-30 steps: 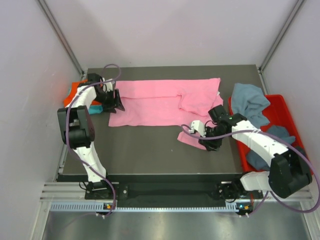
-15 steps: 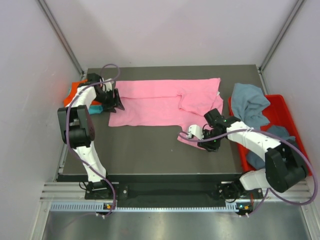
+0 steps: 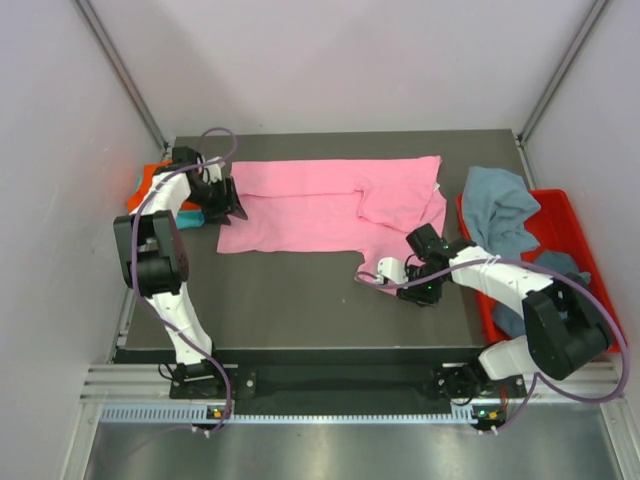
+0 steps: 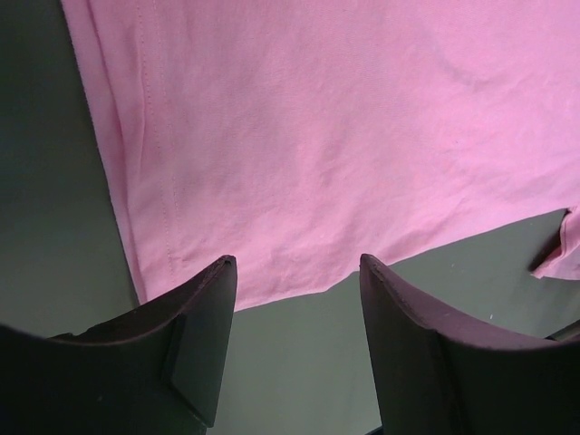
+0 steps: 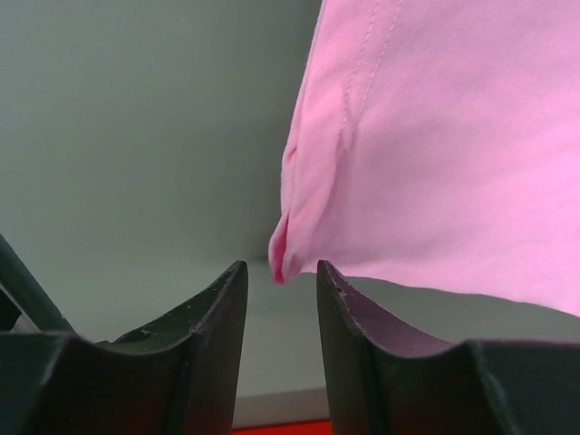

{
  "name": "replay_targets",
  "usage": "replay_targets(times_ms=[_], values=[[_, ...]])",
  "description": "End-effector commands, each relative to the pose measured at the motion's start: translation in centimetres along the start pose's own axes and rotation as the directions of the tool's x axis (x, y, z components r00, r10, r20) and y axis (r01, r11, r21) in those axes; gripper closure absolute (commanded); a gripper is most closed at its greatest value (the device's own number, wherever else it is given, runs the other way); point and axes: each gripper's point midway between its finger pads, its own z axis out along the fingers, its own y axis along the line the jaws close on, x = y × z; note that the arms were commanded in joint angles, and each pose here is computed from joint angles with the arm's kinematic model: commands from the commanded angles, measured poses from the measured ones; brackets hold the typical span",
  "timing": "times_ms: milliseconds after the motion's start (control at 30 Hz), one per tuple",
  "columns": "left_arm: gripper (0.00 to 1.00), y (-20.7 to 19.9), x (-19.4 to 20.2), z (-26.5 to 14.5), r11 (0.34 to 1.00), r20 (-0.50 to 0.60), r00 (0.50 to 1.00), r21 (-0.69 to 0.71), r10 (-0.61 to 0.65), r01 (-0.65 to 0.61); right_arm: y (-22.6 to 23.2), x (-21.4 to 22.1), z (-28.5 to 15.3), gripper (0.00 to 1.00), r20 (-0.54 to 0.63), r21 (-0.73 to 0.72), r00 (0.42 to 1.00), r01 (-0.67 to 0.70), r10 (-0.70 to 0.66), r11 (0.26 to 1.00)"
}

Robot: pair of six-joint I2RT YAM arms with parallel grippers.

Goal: Fold and stack the t-shirts
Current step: Fold the tshirt

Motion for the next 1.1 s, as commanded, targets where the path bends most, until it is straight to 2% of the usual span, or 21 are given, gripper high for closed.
replay_targets(times_ms=[0, 133, 367, 467, 700, 900, 1067], values=[[0.39, 0.2, -1.2, -0.3, 1.0, 0.044, 0.999, 0.003, 0.007, -0.007, -0.4, -0.6, 0.5, 0.65, 0.012, 0.025, 0.999, 0.043, -0.043, 0.999], [0.39, 0.3, -1.0, -0.3, 1.0, 0.038, 0.999, 0.001, -0.004, 0.004, -0.8, -0.8, 0.8, 0.66, 0.014, 0.038, 0.999, 0.044, -0.045, 0.998], [0.39, 3.0, 0.9, -1.1, 0.991, 0.011, 0.996, -0.095, -0.09, 0.09, -2.4, -1.7, 0.3, 0.94, 0.025, 0.093, 0.999, 0.041, -0.043, 0.995], [0.39, 4.2, 2.2, -1.9, 0.984, -0.014, 0.992, -0.126, -0.126, 0.124, -3.3, -2.2, -0.6, 1.0, 0.034, 0.135, 0.999, 0.037, -0.042, 0.99], [0.4, 5.2, 3.5, -2.1, 0.977, -0.027, 0.987, -0.153, -0.156, 0.15, -5.2, -3.4, -1.9, 1.0, 0.067, 0.222, 0.996, 0.044, -0.06, 0.974], [0.41, 6.0, 3.3, -1.9, 0.972, -0.028, 0.988, -0.185, -0.154, 0.147, -6.2, -3.8, -1.9, 1.0, 0.066, 0.236, 0.995, 0.055, -0.073, 0.97], [0.43, 6.5, 4.8, -2.2, 0.968, -0.055, 0.988, -0.218, -0.142, 0.127, -6.6, -4.5, -2.1, 1.0, 0.081, 0.237, 0.994, 0.047, -0.068, 0.97]])
